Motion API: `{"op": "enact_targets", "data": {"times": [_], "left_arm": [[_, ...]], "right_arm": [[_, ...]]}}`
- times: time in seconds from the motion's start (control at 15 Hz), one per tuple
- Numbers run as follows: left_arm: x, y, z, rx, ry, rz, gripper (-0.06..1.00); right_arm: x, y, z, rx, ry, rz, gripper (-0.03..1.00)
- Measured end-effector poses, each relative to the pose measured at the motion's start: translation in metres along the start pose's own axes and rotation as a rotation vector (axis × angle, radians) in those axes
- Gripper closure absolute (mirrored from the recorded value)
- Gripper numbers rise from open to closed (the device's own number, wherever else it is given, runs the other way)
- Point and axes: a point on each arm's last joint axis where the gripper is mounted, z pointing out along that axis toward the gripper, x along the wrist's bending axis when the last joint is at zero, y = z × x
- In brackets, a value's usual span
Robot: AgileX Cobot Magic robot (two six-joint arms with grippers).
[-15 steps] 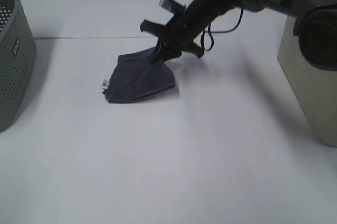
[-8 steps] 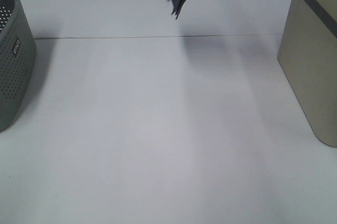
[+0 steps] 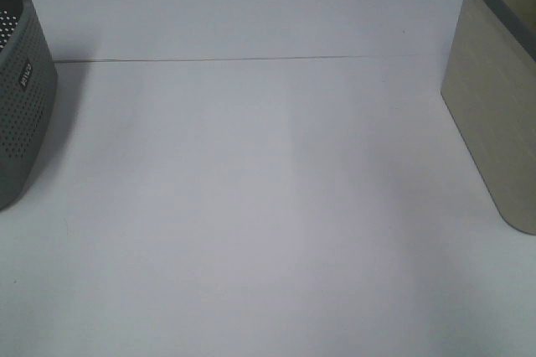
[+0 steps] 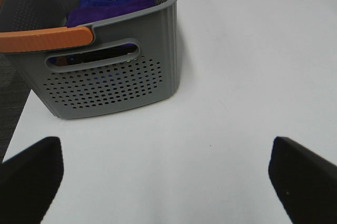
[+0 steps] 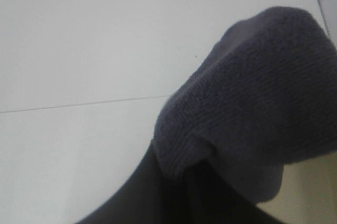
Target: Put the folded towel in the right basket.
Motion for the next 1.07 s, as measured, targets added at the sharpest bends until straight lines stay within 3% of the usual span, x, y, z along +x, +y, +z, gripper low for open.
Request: {"op": "enact_targets", "data": {"times": [0.13,0.4,0.47,0.53,0.67,0.73,0.87,1.07], "left_arm": [[0.0,0.0,0.0,0.0,0.0,0.0,-0.05],[0.0,0.0,0.0,0.0,0.0,0.0,-0.05],[0.0,0.0,0.0,0.0,0.0,0.0,-0.05],[0.0,0.0,0.0,0.0,0.0,0.0,-0.05],[0.0,0.0,0.0,0.001,0.0,0.0,-0.05],[0.0,0.0,0.0,0.001,0.0,0.0,-0.05],[0.0,0.0,0.0,0.001,0.0,0.0,-0.05],[0.0,0.0,0.0,0.001,0.0,0.0,-0.05]], "right_arm": [[-0.038,-0.021,0.014,0.099,-0.072,0.029,0.91],[-0.052,-0.044,0.033,0.223,-0.144,0.022,0.9],[-0.055,-0.05,0.038,0.254,-0.156,0.026,0.84],[-0.057,-0.057,0.044,0.284,-0.158,0.034,0.72],[-0.059,-0.067,0.051,0.326,-0.155,0.063,0.22],[-0.059,-0.069,0.053,0.334,-0.153,0.067,0.09],[-0.059,-0.07,0.053,0.335,-0.151,0.077,0.01],[-0.052,-0.069,0.056,0.329,-0.137,0.13,-0.01]]}}
